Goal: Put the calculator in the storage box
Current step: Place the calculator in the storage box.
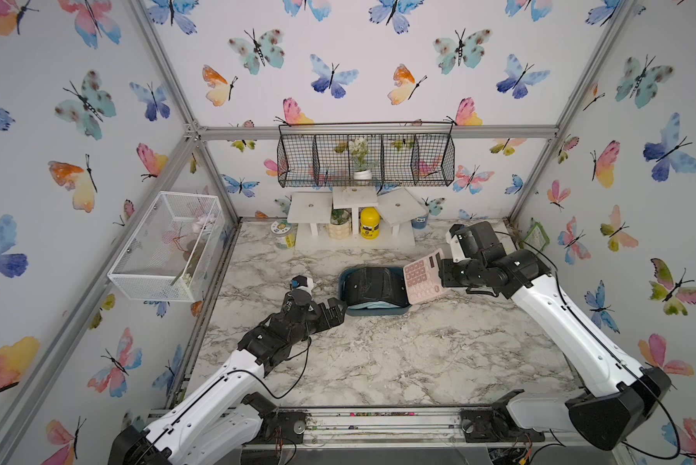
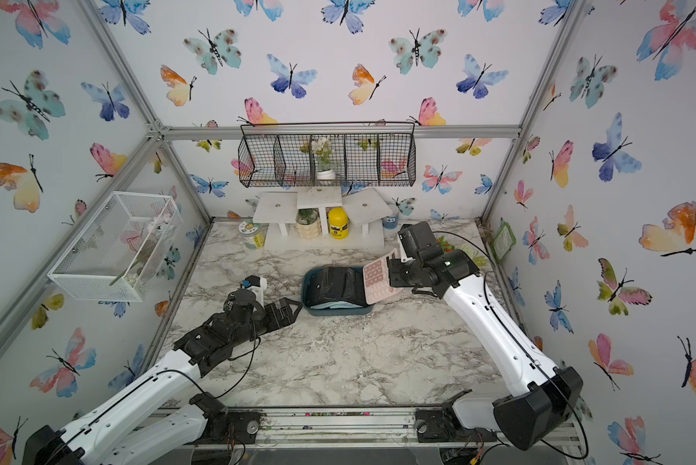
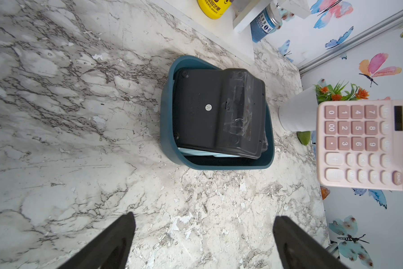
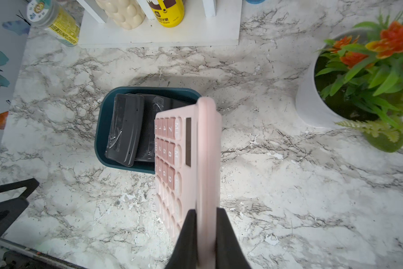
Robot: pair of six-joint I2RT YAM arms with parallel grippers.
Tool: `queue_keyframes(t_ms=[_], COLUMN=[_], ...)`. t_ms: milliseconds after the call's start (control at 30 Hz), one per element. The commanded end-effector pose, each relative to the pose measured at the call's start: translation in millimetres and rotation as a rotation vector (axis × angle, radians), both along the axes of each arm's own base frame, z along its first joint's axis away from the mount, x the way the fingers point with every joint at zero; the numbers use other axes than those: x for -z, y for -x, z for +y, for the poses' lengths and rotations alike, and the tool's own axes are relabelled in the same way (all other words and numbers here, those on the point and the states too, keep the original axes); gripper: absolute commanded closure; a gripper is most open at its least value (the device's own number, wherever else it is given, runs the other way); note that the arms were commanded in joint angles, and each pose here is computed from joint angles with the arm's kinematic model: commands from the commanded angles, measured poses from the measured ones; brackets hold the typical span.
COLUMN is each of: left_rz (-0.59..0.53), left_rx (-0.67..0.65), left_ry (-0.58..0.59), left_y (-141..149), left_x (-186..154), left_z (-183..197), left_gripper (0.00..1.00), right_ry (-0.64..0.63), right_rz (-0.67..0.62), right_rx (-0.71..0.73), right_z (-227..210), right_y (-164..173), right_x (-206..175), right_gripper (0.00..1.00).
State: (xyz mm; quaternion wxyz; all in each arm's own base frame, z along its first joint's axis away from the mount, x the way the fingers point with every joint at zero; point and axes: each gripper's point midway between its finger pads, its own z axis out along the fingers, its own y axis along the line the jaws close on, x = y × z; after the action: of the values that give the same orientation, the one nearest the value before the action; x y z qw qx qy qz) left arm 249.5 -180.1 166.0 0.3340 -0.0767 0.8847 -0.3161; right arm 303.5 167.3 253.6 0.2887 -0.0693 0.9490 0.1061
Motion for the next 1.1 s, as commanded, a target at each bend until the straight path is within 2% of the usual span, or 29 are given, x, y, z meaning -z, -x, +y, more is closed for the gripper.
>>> queue_keyframes(t_ms=[0, 367, 667, 1067], left_rz=[-0.001, -0.007, -0.004, -0.010], left_rx=[0.038, 0.047, 0.064, 0.066], left_ry=[0.000, 0.016, 0.041, 0.056], left_y=[7.2, 10.9, 12.7, 14.0], left_x=[0.1, 2.5, 4.2, 3.8], left_z=[-2.4, -2.9, -7.1, -7.4], left_gripper=[0.01, 0.01, 0.01, 0.01], right_ry=[0.112, 0.325, 0.378, 0.512], right_rz=[-0.021, -0.018, 0.003, 0.026], right_rx=[0.044, 0.090, 0.088, 0.110], right_z=[-2.0, 22.4, 42.0, 43.5], right_y=[-6.1, -28.3, -42.1, -51.0], right_x=[-2.9, 14.8, 33.4, 53.1], right_gripper=[0.98, 0.98, 0.98, 0.98])
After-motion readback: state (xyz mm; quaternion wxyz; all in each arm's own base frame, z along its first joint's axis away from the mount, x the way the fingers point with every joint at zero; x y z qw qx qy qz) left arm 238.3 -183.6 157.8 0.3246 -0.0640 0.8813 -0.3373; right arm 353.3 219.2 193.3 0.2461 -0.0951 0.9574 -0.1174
